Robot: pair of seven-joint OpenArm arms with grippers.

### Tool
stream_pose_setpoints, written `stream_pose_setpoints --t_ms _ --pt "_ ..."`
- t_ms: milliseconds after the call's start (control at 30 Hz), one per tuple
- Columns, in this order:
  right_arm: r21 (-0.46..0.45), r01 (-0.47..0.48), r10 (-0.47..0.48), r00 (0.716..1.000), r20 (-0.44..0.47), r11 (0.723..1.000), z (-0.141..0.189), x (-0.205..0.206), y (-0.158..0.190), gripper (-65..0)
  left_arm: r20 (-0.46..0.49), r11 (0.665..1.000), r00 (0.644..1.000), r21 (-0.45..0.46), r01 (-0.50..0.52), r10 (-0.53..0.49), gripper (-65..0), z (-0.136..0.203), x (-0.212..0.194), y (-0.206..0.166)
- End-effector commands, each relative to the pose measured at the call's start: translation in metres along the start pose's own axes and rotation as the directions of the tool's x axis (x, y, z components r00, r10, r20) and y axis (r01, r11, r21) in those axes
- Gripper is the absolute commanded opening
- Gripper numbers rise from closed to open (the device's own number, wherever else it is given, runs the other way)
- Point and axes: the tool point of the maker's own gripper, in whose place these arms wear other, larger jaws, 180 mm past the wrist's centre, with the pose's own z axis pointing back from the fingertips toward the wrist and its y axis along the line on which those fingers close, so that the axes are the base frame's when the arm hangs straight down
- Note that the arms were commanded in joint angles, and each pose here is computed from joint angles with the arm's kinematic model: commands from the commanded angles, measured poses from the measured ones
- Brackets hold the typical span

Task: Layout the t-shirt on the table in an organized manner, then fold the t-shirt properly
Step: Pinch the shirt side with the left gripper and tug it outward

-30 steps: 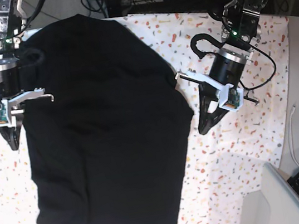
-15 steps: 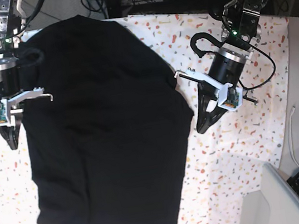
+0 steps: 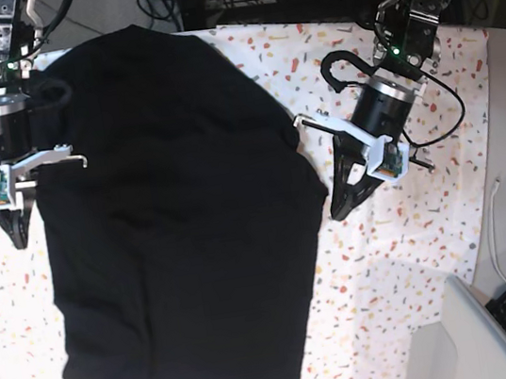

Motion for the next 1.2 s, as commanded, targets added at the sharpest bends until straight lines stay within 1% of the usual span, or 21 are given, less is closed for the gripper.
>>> stream_pose_setpoints --t_ms 0,600,667,700,733,767,800,833,867,933,1000,1033,1067,1100,1167 --pt "-0.013 0.002 -0.001 0.999 0.049 1.000 0.000 0.013 -0.004 -65.0 0.057 1.000 0.998 0.000 0.007 -0.007 -65.0 0.000 0.016 0.003" --pt "0.000 -0.001 0.001 1.000 0.028 1.000 0.002 0.005 0.000 -65.0 0.052 1.000 0.999 -0.002 0.012 -0.012 -65.0 0.001 0.016 0.003" --pt "0.006 0.004 -0.004 1.000 -0.002 1.000 0.002 -0.005 0.003 -65.0 0.045 1.000 0.999 -0.002 0.013 -0.012 -65.0 0.002 0.014 0.003" --pt "0.009 0.010 -0.010 0.999 -0.038 1.000 0.002 -0.015 0.005 -65.0 0.029 1.000 1.000 -0.003 0.008 -0.008 -65.0 0.005 0.008 0.002" --pt "0.012 0.016 -0.015 0.995 -0.097 1.000 0.003 -0.029 0.006 -65.0 0.013 1.000 1.000 0.000 0.005 -0.005 -65.0 0.007 0.002 0.003" --pt "0.011 0.019 -0.017 0.988 -0.153 1.000 0.003 -0.040 0.007 -65.0 -0.004 1.000 1.000 0.003 0.005 -0.005 -65.0 0.008 -0.004 0.004" --pt "0.010 0.023 -0.021 0.974 -0.224 1.000 0.004 -0.055 0.008 -65.0 -0.038 1.000 0.999 0.010 0.004 -0.004 -65.0 0.011 -0.018 0.007" --pt "0.011 0.031 -0.025 0.950 -0.311 0.999 0.007 -0.073 0.010 -65.0 -0.075 1.000 0.997 0.020 0.002 -0.001 -65.0 0.012 -0.033 0.011" --pt "0.011 0.049 -0.041 0.926 -0.375 0.999 0.011 -0.088 0.013 -65.0 -0.108 1.000 0.994 0.029 -0.001 0.005 -65.0 0.015 -0.046 0.013" --pt "-0.012 0.122 -0.114 0.879 -0.464 0.992 0.017 -0.106 0.015 -65.0 -0.146 0.999 0.989 0.044 -0.002 0.008 -65.0 0.014 -0.062 0.019" --pt "-0.031 0.209 -0.195 0.836 -0.514 0.977 0.026 -0.116 0.020 -65.0 -0.158 0.999 0.987 0.043 0.000 0.007 -65.0 0.012 -0.067 0.020" --pt "-0.039 0.241 -0.225 0.821 -0.525 0.970 0.030 -0.118 0.021 -65.0 -0.158 0.999 0.987 0.043 0.000 0.007 -65.0 0.011 -0.067 0.020" --pt "-0.040 0.253 -0.235 0.815 -0.529 0.967 0.034 -0.117 0.021 -65.0 -0.152 0.999 0.988 0.046 -0.001 0.008 -65.0 0.009 -0.065 0.021" --pt "-0.034 0.252 -0.231 0.816 -0.529 0.967 0.036 -0.115 0.022 -65.0 -0.145 0.999 0.989 0.048 -0.006 0.013 -65.0 0.003 -0.061 0.020" --pt "-0.033 0.245 -0.224 0.813 -0.537 0.969 0.043 -0.113 0.021 -65.0 -0.173 0.999 0.985 0.048 -0.014 0.022 -65.0 -0.012 -0.056 0.018"
